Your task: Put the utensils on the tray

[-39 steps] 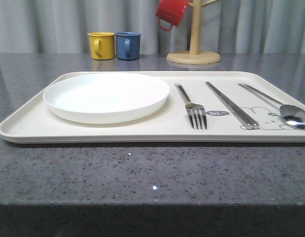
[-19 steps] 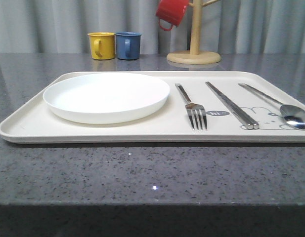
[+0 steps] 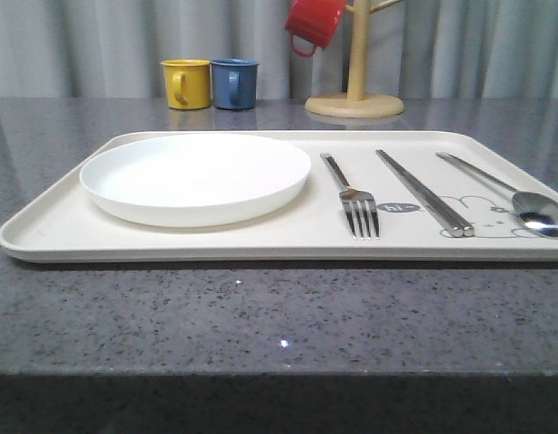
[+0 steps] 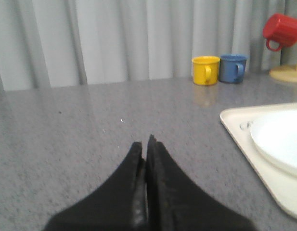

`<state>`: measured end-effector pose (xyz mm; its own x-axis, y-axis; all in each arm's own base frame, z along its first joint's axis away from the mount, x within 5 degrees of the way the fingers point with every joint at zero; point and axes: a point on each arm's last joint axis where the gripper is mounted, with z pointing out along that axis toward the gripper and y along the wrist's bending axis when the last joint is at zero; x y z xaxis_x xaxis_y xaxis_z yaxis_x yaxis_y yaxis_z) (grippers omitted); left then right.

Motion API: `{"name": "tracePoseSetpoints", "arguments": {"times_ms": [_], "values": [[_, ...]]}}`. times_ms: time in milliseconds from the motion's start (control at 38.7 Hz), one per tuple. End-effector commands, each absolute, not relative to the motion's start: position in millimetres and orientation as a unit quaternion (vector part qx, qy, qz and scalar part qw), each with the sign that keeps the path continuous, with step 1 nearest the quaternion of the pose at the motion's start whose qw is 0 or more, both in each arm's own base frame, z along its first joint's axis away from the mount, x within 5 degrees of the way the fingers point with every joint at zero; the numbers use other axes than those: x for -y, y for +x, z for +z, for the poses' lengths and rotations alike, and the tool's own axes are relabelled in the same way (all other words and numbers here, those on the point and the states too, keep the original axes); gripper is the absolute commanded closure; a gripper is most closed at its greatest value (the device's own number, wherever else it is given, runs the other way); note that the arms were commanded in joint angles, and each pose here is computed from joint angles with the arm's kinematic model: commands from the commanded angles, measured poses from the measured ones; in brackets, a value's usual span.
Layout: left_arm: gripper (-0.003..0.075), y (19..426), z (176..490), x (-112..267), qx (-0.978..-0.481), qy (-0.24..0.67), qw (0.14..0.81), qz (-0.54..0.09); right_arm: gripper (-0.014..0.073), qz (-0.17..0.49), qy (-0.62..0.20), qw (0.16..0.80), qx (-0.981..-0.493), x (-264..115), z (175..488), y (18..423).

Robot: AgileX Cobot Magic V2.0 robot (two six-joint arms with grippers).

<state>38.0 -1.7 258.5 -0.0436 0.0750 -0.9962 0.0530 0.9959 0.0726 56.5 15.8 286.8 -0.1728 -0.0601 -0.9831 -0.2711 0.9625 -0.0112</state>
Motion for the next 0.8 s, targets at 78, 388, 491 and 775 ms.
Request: {"name": "tracePoseSetpoints", "arguments": {"times_ms": [78, 388, 491, 775], "values": [[0.0738, 46.5, 230.6, 3.4, -0.712, 0.043, 0.701, -0.008, 0.0657, 0.082, -0.108, 0.671, -0.729, -15.7, 301.7, 57.3], [0.0738, 54.5, 201.5, -1.0, -0.71, -0.017, 0.704, 0.001, 0.0657, 0.082, -0.108, 0.671, -0.729, -15.7, 301.7, 57.3], [0.0738, 54.5, 200.7, -1.1, -0.713, -0.018, 0.701, 0.001, 0.0657, 0.082, -0.108, 0.671, -0.729, -15.7, 301.7, 57.3], [0.0738, 54.5, 200.6, -1.0, -0.713, -0.018, 0.701, 0.001, 0.0657, 0.082, -0.108, 0.671, -0.729, -15.7, 301.7, 57.3]]}}
